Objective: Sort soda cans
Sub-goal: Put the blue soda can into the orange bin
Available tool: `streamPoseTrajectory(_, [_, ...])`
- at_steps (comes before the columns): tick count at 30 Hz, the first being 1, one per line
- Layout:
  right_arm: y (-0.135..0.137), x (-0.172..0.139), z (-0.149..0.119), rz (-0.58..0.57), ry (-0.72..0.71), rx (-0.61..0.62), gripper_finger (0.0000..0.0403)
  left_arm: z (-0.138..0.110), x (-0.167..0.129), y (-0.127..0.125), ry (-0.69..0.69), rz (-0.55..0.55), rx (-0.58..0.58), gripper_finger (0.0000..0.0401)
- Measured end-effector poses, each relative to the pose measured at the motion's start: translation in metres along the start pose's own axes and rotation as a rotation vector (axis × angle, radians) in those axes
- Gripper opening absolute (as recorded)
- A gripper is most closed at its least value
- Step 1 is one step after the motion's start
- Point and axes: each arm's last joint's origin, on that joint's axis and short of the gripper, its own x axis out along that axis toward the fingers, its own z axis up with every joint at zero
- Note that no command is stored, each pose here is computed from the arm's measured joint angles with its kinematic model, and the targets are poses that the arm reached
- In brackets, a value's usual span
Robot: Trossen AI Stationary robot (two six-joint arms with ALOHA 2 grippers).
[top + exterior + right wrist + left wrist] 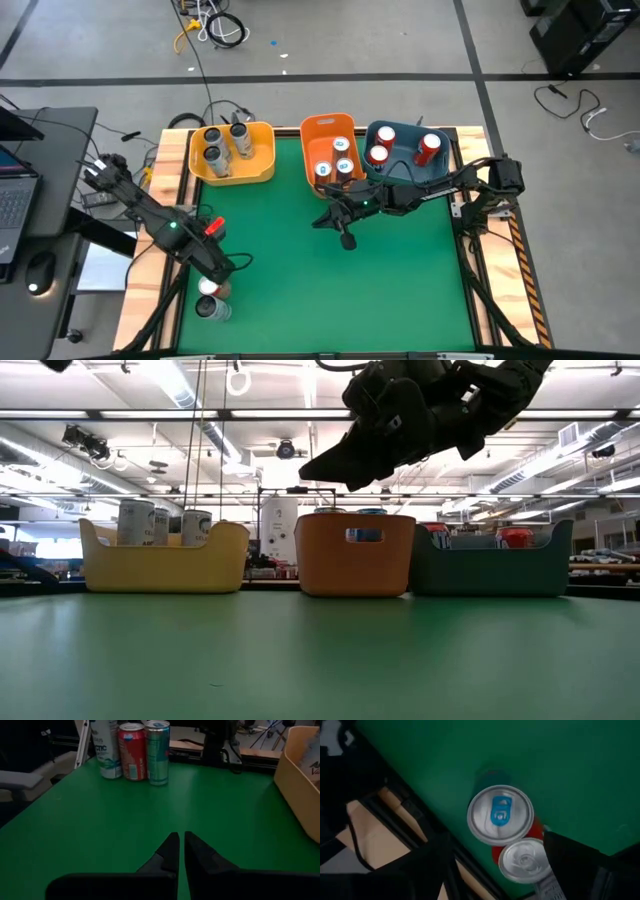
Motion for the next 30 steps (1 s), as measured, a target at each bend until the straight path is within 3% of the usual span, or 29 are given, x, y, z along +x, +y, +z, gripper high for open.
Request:
streamPoseTrajectory(11, [0.000,0.000,0.000,0.001,-0.001,0.004,0.0016,0.001,0.032,-0.003,0.019,-0.014,0.031,0.0332])
streamPoseTrajectory(20, [0.000,0.000,0.000,0.001,-0.001,0.004,0.0016,0.002,0.051,0.003,0.024,0.044,0.057,0.0329])
streamPoseTrajectory(25, [0.000,0.000,0.000,0.001,-0.002,0.004,0.0016,0.003,0.055,0.005,-0.015,0.062,0.114,0.0302])
streamPoseTrajectory(30, [0.000,0.000,0.000,0.001,-0.002,0.004,0.0016,0.006,0.055,0.005,-0.062,0.065,0.171,0.0241])
